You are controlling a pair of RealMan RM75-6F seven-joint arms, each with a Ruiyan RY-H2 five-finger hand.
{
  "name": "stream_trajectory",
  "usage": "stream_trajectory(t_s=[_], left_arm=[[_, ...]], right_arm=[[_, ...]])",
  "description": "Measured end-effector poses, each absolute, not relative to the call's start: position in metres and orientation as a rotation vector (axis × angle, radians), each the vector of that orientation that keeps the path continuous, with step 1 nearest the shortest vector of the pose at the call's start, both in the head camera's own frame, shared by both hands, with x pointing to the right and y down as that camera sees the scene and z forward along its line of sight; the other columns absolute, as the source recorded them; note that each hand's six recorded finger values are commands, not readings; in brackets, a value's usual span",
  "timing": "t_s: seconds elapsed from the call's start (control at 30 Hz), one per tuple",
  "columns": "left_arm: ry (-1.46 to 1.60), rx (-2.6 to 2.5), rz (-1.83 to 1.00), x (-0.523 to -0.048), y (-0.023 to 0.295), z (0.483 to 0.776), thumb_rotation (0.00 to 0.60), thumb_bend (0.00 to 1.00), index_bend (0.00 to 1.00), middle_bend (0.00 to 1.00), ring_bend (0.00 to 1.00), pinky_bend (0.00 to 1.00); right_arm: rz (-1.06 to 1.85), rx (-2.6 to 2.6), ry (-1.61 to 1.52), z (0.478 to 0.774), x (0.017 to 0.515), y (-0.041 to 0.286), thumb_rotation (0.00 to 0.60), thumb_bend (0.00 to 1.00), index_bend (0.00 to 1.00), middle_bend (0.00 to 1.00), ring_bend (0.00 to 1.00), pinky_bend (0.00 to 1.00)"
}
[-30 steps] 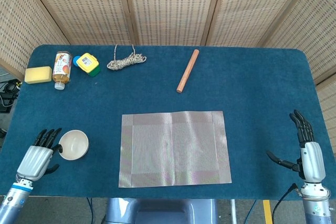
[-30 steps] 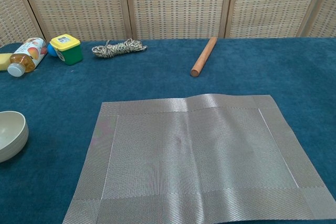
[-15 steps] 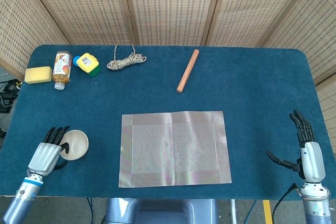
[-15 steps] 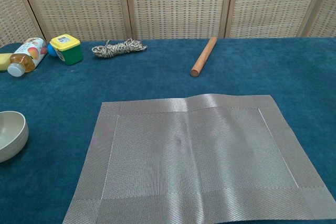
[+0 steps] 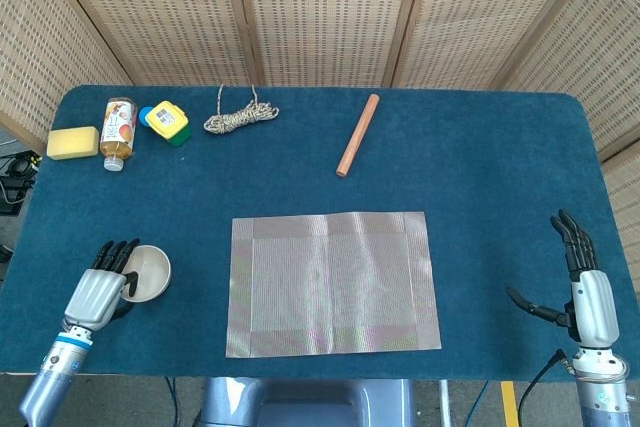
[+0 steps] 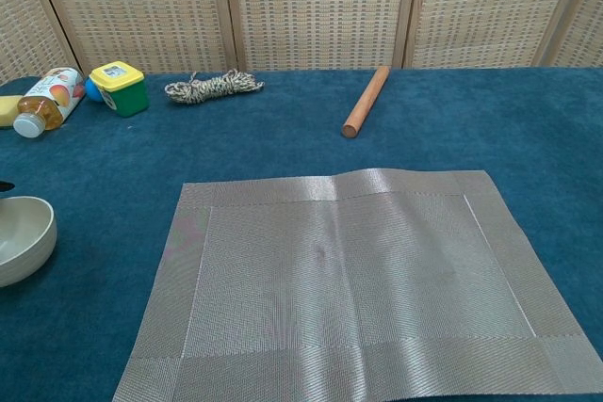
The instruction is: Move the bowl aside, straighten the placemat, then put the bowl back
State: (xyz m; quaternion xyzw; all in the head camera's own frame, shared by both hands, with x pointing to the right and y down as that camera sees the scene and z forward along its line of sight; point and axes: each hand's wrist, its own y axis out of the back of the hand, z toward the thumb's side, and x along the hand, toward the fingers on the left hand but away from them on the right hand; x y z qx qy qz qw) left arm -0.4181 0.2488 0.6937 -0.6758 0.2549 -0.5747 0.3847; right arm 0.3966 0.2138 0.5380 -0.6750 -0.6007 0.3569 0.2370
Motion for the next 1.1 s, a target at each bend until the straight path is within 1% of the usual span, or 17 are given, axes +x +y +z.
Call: stream_trajectory(t_s=[0.13, 0.37, 0.57, 0.77, 0.97, 1.1], left_arm=[[0.650, -1.720, -1.456, -0.416, 0.248, 0.693, 0.600, 0.42, 0.70, 0.00, 0.00, 0.00], [0.657, -1.721, -1.433, -0.412, 0.246, 0.687, 0.600, 0.42, 0.71, 0.00, 0.00, 0.00], [0.659, -1.733, -1.376, -0.395, 0.237, 0.678, 0.600, 0.42, 0.71, 0.00, 0.00, 0.00], [0.665, -1.762, -1.269, -0.354, 0.216, 0.666, 0.600, 0.42, 0.70, 0.00, 0.00, 0.00], [0.608, -1.774, -1.146, -0.291, 0.190, 0.655, 0.600, 0.42, 0.70, 0.00, 0.00, 0.00], [0.538, -1.774, -1.083, -0.248, 0.177, 0.655, 0.600, 0.42, 0.70, 0.00, 0.00, 0.00]], right_arm=[[0.975, -1.850, -1.649, 0.538, 0.397, 0.214, 0.600, 0.28, 0.10, 0.00, 0.00, 0.00], [0.969, -1.850, -1.654, 0.536, 0.397, 0.213, 0.600, 0.28, 0.10, 0.00, 0.00, 0.00], [0.966, -1.851, -1.655, 0.535, 0.397, 0.214, 0.600, 0.28, 0.10, 0.00, 0.00, 0.00], [0.964, -1.853, -1.665, 0.534, 0.399, 0.213, 0.600, 0.27, 0.10, 0.00, 0.00, 0.00], [0.954, -1.864, -1.677, 0.532, 0.400, 0.213, 0.600, 0.27, 0.10, 0.00, 0.00, 0.00], [0.949, -1.876, -1.682, 0.532, 0.400, 0.213, 0.600, 0.28, 0.10, 0.00, 0.00, 0.00]])
